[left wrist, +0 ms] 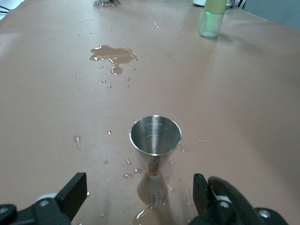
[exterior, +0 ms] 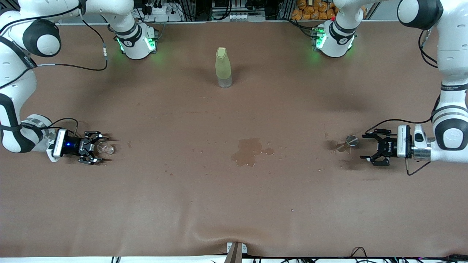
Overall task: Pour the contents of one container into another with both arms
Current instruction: 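Close the right gripper on the glass cup while the left gripper grasps the jigger, then lift the glass cup and the jigger, bringing both grippers together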
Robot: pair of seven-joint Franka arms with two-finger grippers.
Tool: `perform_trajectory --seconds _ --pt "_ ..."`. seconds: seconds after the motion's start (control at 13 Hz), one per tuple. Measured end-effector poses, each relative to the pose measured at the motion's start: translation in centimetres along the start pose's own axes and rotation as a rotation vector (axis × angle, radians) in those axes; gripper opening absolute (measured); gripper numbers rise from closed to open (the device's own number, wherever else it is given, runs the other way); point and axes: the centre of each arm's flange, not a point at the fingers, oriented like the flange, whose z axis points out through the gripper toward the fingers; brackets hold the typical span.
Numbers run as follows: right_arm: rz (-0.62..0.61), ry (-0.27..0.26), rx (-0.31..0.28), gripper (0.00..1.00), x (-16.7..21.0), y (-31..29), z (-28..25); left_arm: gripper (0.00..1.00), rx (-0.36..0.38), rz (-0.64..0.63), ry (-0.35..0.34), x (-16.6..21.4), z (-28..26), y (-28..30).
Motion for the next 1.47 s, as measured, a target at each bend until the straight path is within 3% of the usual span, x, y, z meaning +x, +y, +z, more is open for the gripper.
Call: perform_trajectory --seconds 0.15,0.31,0.46,0.77,0.85,0.93,1.08,1.23,1.31,1.47 --pt "-0.017 0.002 0.001 0.96 0.0 0.0 0.0 1.0 0.012 0.007 0.047 -0.9 1.5 0.4" --pt "-0.019 0.003 0.003 0.72 0.0 0.0 0.1 1.0 0.016 -0.008 0.099 -2.2 3.6 1.2" --pt "-0.019 0.004 0.004 0.7 0.0 0.0 0.2 1.0 0.012 -0.022 0.132 -3.7 5.3 1.9" --pt "-0.018 0.004 0.005 0.75 0.0 0.0 0.3 1.0 0.008 -0.028 0.139 -4.2 5.9 2.0" --pt "-0.018 0.004 0.007 0.75 0.0 0.1 0.4 0.91 0.008 -0.027 0.14 -4.1 5.9 1.9" --pt "-0.018 0.004 0.009 0.75 0.0 0.1 0.5 0.76 0.008 -0.027 0.14 -4.1 6.0 1.9" --pt "-0.018 0.004 0.009 0.74 0.0 0.1 0.5 0.7 0.009 -0.029 0.143 -4.1 6.0 1.9" --pt "-0.018 0.004 0.009 0.74 -0.1 0.1 0.5 0.54 0.012 -0.03 0.147 -4.1 6.1 2.0" --pt "-0.018 0.004 0.009 0.74 -0.1 0.1 0.5 0.54 0.014 -0.03 0.148 -4.1 6.1 1.9" --pt "-0.017 0.0 0.006 0.71 -0.1 0.1 0.4 0.35 0.016 -0.03 0.149 -4.1 6.1 1.9"
